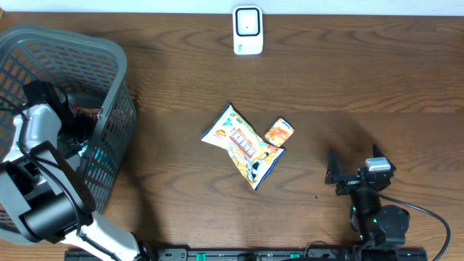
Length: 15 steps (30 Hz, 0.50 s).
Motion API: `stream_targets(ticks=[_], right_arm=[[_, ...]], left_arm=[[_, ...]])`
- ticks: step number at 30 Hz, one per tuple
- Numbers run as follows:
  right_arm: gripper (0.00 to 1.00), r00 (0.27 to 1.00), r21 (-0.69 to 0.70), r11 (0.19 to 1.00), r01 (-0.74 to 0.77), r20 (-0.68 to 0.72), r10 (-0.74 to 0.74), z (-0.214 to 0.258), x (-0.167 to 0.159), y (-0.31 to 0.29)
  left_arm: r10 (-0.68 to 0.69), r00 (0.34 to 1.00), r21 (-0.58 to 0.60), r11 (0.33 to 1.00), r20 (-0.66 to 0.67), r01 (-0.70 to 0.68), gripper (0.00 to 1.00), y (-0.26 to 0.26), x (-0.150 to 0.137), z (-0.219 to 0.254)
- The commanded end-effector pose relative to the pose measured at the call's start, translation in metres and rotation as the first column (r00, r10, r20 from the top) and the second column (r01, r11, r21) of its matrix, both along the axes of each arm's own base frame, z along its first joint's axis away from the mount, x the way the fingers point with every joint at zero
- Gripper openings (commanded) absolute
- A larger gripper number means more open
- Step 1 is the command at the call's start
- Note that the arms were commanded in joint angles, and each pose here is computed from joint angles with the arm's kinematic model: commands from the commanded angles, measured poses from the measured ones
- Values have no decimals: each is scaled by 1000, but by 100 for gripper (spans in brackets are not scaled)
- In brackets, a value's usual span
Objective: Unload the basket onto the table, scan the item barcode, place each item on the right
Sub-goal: 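Reach into the basket and grasp the blue Listerine bottle cap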
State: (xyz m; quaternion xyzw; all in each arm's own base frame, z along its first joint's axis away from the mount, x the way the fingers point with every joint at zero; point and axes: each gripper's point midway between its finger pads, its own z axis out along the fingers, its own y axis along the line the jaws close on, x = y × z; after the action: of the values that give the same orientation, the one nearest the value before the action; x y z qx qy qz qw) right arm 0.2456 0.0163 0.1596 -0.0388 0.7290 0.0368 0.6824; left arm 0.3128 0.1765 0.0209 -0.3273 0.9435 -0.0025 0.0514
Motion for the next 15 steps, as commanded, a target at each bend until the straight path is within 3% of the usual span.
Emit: stream_targets(ticks=[1,8,15], right_arm=[[99,1000,10,1000,-10,0,10,0,0,3],[99,1000,10,1000,-10,0,10,0,0,3],[99,1000,10,1000,-10,0,10,0,0,3]], left_arm=[[20,996,-21,1000,-90,-22,56,-5,-24,-20],[18,990,107,994,138,-33,56,8,-1,60],[61,875,218,958,481,-187,56,11,5,178]])
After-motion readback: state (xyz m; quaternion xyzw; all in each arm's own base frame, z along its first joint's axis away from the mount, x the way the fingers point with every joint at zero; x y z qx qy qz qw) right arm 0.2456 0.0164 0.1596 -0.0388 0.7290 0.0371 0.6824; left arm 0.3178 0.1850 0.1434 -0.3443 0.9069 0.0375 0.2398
